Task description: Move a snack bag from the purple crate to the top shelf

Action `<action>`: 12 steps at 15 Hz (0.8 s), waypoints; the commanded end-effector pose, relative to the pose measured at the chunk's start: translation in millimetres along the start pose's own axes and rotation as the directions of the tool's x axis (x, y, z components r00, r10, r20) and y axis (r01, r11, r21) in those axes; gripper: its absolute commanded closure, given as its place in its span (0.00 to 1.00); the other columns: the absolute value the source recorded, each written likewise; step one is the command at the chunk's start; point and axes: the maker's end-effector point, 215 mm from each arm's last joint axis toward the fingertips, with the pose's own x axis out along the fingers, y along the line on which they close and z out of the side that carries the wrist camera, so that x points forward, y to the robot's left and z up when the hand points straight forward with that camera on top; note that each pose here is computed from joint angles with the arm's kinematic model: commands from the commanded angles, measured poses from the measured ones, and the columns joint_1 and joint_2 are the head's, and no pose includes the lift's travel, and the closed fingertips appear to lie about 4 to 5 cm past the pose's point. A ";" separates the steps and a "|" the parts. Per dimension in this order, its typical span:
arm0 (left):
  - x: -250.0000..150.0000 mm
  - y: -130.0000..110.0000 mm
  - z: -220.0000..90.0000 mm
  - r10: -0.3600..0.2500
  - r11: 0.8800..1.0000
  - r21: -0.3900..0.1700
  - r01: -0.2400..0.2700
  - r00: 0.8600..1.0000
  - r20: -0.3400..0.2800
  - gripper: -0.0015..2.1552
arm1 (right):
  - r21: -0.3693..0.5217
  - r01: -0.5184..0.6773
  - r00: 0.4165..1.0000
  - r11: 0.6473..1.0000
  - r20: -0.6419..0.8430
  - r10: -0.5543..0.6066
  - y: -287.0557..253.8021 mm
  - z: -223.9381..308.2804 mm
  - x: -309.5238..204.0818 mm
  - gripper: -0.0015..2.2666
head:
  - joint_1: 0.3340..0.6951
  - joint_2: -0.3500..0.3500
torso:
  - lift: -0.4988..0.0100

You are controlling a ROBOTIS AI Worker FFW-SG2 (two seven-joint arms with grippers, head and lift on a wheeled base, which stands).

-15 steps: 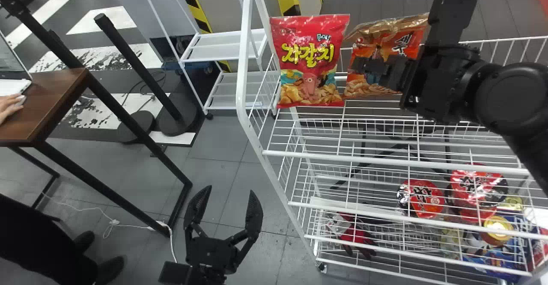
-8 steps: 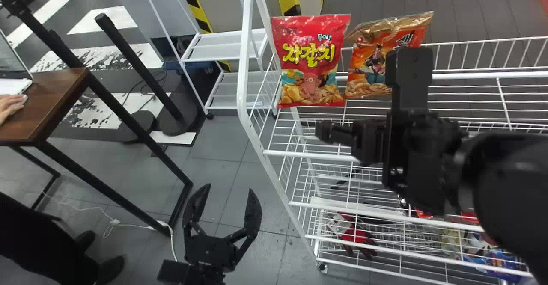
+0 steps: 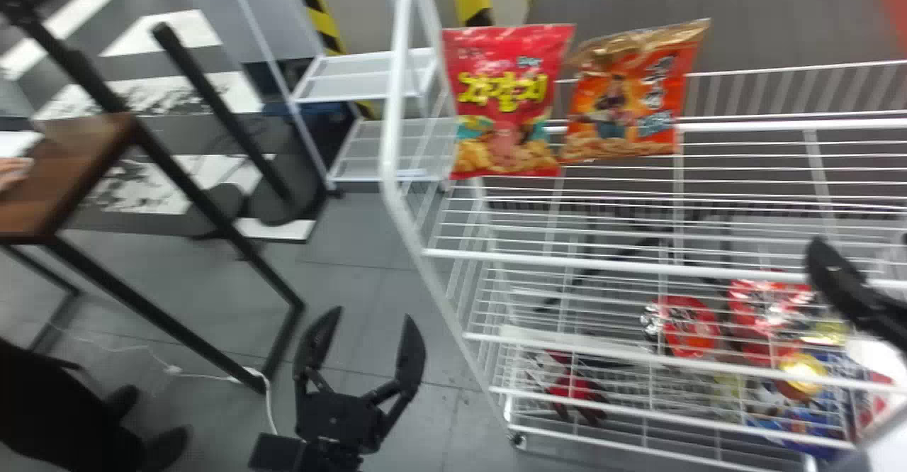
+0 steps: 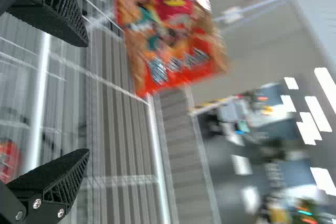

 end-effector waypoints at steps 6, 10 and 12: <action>-5.5 -24.3 4.5 0.030 0.998 -0.053 -0.031 1.000 -0.008 0.06 | -0.094 0.150 0.987 0.984 0.071 -0.144 -39.3 -17.7 -61.1 0.05 | 1.00 0.60 | 0.98; 1.6 -22.7 -10.0 0.068 0.996 -0.044 -0.074 0.990 -0.121 0.06 | -0.150 0.122 0.993 0.981 0.014 -0.121 6.7 -25.3 -48.5 0.05 | 1.00 0.63 | 0.98; 1.9 -20.9 -1.6 0.083 0.995 -0.052 -0.089 0.990 -0.110 0.06 | -0.223 0.092 0.995 0.971 -0.013 -0.097 17.9 -34.1 -46.6 0.05 | 1.00 0.69 | 0.98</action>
